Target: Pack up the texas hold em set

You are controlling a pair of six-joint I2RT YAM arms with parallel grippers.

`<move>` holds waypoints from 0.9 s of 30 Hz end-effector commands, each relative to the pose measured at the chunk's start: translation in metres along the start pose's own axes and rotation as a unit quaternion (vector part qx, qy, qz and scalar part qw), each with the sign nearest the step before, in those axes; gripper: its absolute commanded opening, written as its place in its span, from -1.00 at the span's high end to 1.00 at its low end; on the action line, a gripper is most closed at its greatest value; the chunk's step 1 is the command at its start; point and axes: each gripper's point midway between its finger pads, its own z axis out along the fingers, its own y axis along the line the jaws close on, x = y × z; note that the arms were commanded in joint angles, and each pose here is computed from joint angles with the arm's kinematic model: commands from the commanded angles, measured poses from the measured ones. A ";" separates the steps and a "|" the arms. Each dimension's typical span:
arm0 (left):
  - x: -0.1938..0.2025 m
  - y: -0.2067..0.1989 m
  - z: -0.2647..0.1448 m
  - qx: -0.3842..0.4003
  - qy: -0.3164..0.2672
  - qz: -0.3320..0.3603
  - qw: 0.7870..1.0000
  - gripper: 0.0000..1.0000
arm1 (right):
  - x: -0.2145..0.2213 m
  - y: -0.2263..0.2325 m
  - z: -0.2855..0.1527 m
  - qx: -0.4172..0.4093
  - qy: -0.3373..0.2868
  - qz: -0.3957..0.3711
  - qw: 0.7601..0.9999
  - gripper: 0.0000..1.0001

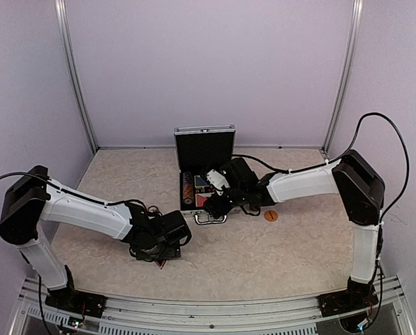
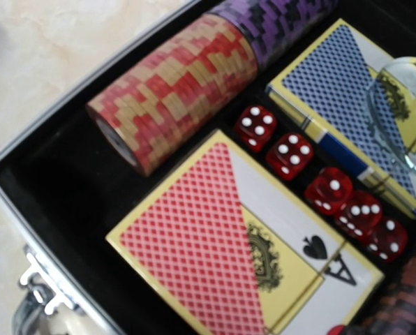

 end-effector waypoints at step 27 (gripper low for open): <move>0.024 0.009 0.014 -0.028 0.036 -0.006 0.999 -0.22 | -0.009 0.001 -0.005 0.000 -0.014 0.007 1.000 -0.70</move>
